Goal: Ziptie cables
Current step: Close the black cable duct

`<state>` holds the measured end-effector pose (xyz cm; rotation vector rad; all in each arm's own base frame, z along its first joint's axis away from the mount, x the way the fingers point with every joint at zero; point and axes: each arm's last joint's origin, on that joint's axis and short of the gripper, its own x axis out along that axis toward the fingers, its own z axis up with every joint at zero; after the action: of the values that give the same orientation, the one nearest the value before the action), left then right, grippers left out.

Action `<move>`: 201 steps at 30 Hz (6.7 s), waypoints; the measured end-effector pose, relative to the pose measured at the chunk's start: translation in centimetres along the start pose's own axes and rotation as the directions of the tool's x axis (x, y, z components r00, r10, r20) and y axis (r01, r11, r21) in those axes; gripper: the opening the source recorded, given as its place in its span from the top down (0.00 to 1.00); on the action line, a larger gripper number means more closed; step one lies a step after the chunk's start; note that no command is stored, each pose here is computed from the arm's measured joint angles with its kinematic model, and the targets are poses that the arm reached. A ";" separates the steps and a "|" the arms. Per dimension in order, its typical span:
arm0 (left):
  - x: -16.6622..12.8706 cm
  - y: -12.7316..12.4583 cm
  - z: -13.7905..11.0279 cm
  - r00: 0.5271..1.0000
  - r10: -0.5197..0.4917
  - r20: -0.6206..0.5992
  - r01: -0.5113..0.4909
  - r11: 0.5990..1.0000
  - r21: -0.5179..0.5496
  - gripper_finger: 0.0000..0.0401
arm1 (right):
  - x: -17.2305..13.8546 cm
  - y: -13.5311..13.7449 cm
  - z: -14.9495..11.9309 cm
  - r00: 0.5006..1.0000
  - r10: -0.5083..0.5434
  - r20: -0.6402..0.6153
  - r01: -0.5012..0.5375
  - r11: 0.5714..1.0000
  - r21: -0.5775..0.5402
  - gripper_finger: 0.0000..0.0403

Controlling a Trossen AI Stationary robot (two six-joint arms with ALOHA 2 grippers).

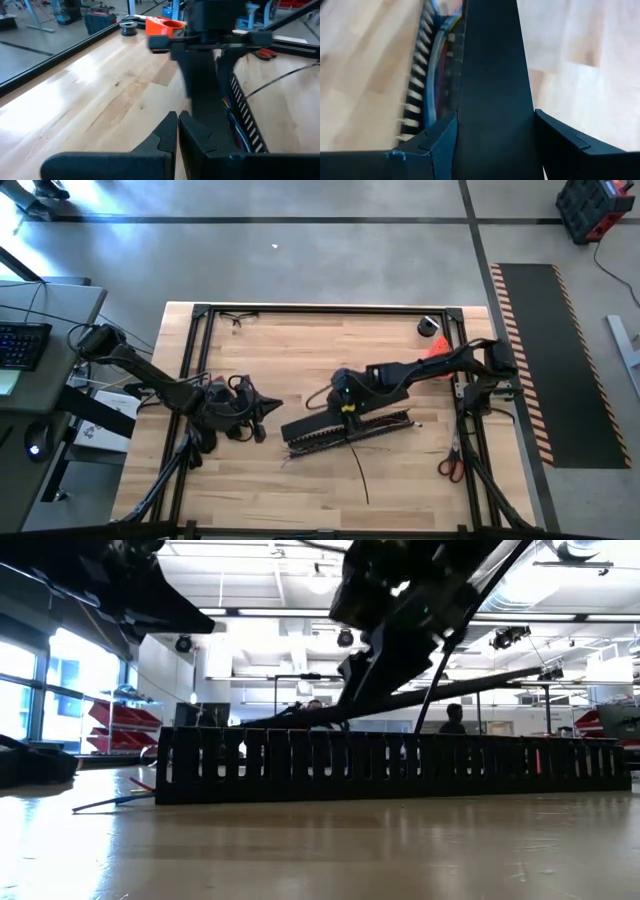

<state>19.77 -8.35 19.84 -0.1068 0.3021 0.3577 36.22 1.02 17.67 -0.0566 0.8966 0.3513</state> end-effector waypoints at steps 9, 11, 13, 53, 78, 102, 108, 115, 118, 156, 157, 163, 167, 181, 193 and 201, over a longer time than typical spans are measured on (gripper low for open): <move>-0.6 -0.6 -0.2 0.999 -0.036 -0.005 0.036 0.999 -0.019 1.00 | -1.8 2.7 1.6 0.997 -0.049 0.064 0.051 0.998 -0.032 0.49; -0.7 -0.7 -0.3 0.999 -0.045 -0.005 0.045 0.999 -0.023 1.00 | -2.1 3.0 1.7 0.997 -0.042 0.063 0.045 0.998 -0.039 0.49; -0.8 -0.9 -0.4 0.999 -0.054 -0.008 0.054 0.998 -0.030 1.00 | -2.0 3.5 1.6 0.999 -0.031 0.044 0.033 0.998 -0.047 0.49; 1.5 -4.7 -3.4 0.969 -0.248 -0.019 0.245 0.965 -0.097 1.00 | -0.2 7.0 0.9 0.999 -0.032 -0.044 0.027 0.995 -0.097 0.49; 7.0 -7.3 -6.2 0.918 -0.354 -0.176 0.339 0.934 -0.112 1.00 | 0.5 6.9 0.4 0.996 -0.018 -0.084 0.012 0.998 -0.062 0.49; 7.7 -7.6 -7.9 0.902 -0.380 -0.206 0.353 0.923 -0.153 1.00 | 0.7 7.7 0.2 0.995 -0.012 -0.103 0.009 0.999 -0.037 0.49; 7.9 -7.4 -8.0 0.900 -0.376 -0.221 0.347 0.925 -0.157 1.00 | 1.9 8.0 -0.3 0.991 -0.001 -0.132 0.001 1.000 0.002 0.50; 8.1 -7.1 -8.1 0.901 -0.364 -0.235 0.335 0.930 -0.155 1.00 | 2.4 8.6 -0.4 0.990 -0.009 -0.142 0.013 1.000 0.028 0.50; 8.1 -7.1 -8.1 0.904 -0.358 -0.233 0.329 0.932 -0.153 1.00 | 2.4 8.6 -0.4 0.990 -0.011 -0.142 0.016 0.999 0.035 0.50; 6.9 -5.6 -2.6 0.969 -0.246 -0.036 0.242 0.966 -0.087 1.00 | 2.7 8.8 -0.7 0.985 -0.173 0.011 0.173 0.985 0.007 0.18; 7.1 -5.5 -2.8 0.967 -0.250 -0.044 0.246 0.965 -0.086 1.00 | 2.3 8.7 -0.3 0.983 -0.184 0.013 0.184 0.983 -0.002 0.15; 7.9 -5.4 -1.9 0.964 -0.265 -0.019 0.266 0.964 0.012 1.00 | -0.3 8.8 1.2 0.974 -0.226 0.012 0.226 0.973 -0.040 0.10; 8.4 -6.5 -0.4 0.959 -0.285 0.010 0.280 0.947 0.160 1.00 | -1.8 9.6 0.9 0.976 -0.215 -0.045 0.213 0.976 -0.039 0.11; 13.4 -7.9 -0.8 0.938 -0.259 -0.230 0.319 0.904 0.283 0.60 | 1.4 11.1 -0.8 0.947 -0.286 -0.148 0.290 0.957 0.006 0.12; 15.9 -5.9 -2.2 0.901 -0.297 -0.317 0.351 0.927 0.129 0.42 | 3.4 10.0 -1.9 0.929 -0.297 -0.219 0.313 0.949 0.039 0.12; 16.2 -6.1 -2.8 0.892 -0.314 -0.324 0.362 0.927 0.099 0.43 | 4.4 9.2 -2.5 0.929 -0.270 -0.251 0.301 0.949 0.092 0.19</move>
<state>35.68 -9.11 12.43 -0.0567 0.6057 -0.0359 33.91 10.42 13.61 -0.1105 1.1286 0.0112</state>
